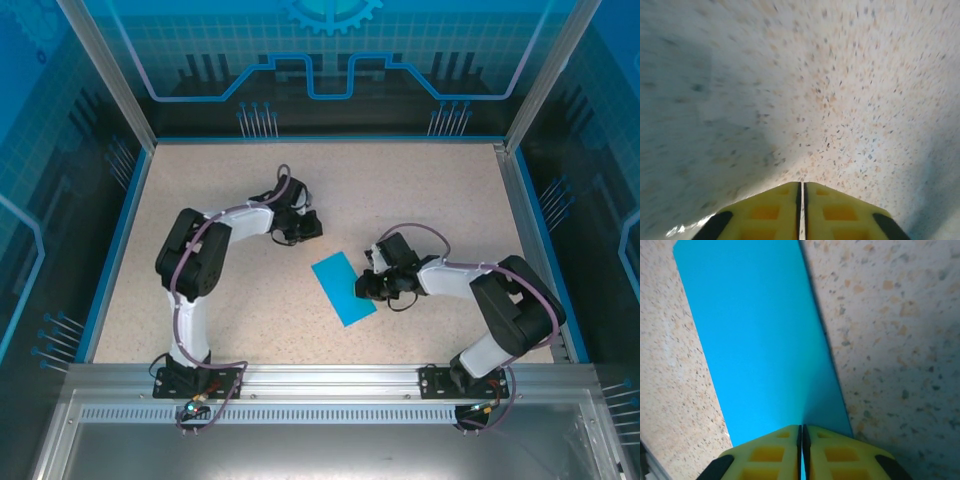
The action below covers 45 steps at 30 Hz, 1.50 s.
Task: Fold a paper plane with a square sheet of paper (pick it up from the middle)
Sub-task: First fold in half a square sheet of paper at the center of the table, then rotate the square sheet of paper at the center of the table.
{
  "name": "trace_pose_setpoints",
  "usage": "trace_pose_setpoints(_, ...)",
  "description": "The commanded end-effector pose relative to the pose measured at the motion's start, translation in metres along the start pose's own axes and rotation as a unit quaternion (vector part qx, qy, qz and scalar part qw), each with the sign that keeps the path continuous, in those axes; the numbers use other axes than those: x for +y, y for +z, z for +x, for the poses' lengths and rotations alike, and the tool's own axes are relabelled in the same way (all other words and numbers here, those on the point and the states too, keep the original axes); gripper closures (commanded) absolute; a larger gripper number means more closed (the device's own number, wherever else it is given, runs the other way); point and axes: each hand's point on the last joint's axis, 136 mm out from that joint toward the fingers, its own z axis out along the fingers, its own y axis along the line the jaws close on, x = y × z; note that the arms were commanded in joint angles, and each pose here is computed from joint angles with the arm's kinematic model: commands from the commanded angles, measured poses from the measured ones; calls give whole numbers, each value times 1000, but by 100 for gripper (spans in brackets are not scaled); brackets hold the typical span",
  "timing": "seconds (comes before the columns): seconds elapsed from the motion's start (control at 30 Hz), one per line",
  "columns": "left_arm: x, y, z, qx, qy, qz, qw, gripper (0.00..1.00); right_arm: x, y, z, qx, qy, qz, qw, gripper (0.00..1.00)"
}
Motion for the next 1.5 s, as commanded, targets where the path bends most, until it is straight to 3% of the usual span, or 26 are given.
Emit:
trace_pose_setpoints(0.0,-18,-45,-6,-38,16,6,999,77,-7,-8,17,27,-16,83,996,83)
trace_pose_setpoints(0.13,-12,-79,1,-72,-4,-7,997,64,11,-21,-1,-12,-76,143,987,73)
trace_pose_setpoints(0.4,42,-127,23,-119,-87,-62,987,42,13,-15,25,34,-137,220,965,71)
trace_pose_setpoints(0.67,65,-145,36,-149,-108,-94,978,22,20,-1,56,87,-137,194,968,72)
trace_pose_setpoints(0.83,71,-147,41,-152,-112,-100,977,16,39,23,61,106,-129,149,975,74)
trace_pose_setpoints(1.2,74,-157,56,-149,-122,-98,976,7,77,61,8,58,-85,152,983,78)
trace_pose_setpoints(1.33,75,-157,64,-140,-132,-93,977,5,108,39,-23,2,-98,124,987,78)
trace_pose_setpoints(1.47,71,-154,72,-124,-135,-76,980,5,110,15,-54,-47,-73,101,991,66)
